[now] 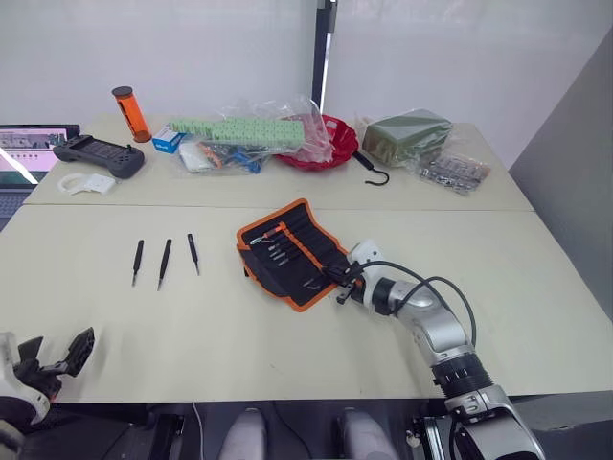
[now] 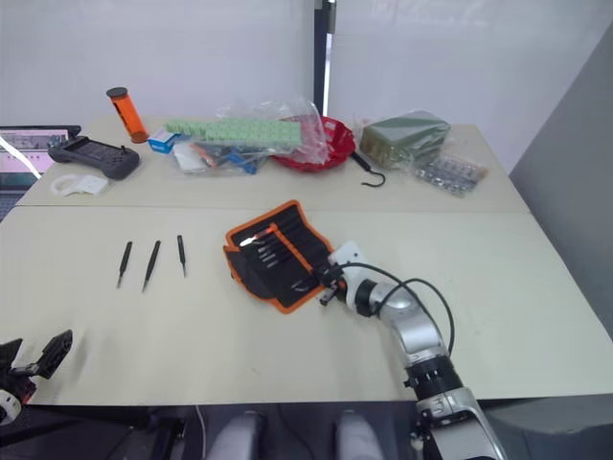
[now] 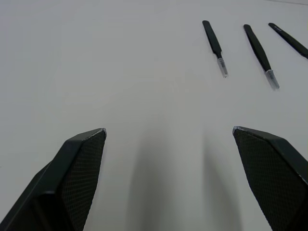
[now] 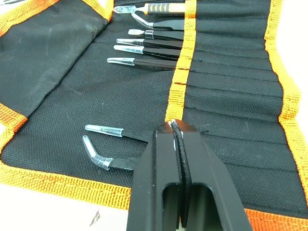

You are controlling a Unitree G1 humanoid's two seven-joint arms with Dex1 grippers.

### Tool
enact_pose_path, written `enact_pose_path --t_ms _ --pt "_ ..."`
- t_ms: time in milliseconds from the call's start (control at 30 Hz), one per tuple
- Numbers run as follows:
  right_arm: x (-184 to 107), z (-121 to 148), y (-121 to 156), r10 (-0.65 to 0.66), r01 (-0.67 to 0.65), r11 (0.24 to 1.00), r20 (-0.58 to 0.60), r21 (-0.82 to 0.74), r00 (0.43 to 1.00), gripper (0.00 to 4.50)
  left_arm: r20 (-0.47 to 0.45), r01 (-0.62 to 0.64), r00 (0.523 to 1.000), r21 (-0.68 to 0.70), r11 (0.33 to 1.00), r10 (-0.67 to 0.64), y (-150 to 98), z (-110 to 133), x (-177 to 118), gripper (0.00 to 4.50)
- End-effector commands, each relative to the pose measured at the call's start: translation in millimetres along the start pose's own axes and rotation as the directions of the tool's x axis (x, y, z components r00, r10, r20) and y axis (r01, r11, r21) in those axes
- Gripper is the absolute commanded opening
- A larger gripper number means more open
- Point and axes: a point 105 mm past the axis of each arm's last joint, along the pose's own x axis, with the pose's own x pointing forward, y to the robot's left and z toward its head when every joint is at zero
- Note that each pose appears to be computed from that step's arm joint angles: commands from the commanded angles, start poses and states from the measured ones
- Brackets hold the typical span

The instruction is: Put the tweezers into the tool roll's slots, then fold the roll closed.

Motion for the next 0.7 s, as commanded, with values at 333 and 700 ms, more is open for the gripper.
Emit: enact_pose_path --t_ms 333,700 --pt "0.3 -22.1 8.9 -0.006 0.006 1.000 -0.090 0.006 0.996 0.00 -0.010 0.038 0.999 0.046 0.998 -0.037 -19.8 21.8 75.5 4.48" --pt "-4.5 -20.2 11.5 -0.009 0.009 1.000 -0.092 0.004 0.996 0.00 -0.053 0.047 0.998 0.036 0.998 -0.045 -39.0 3.3 103.8 2.65"
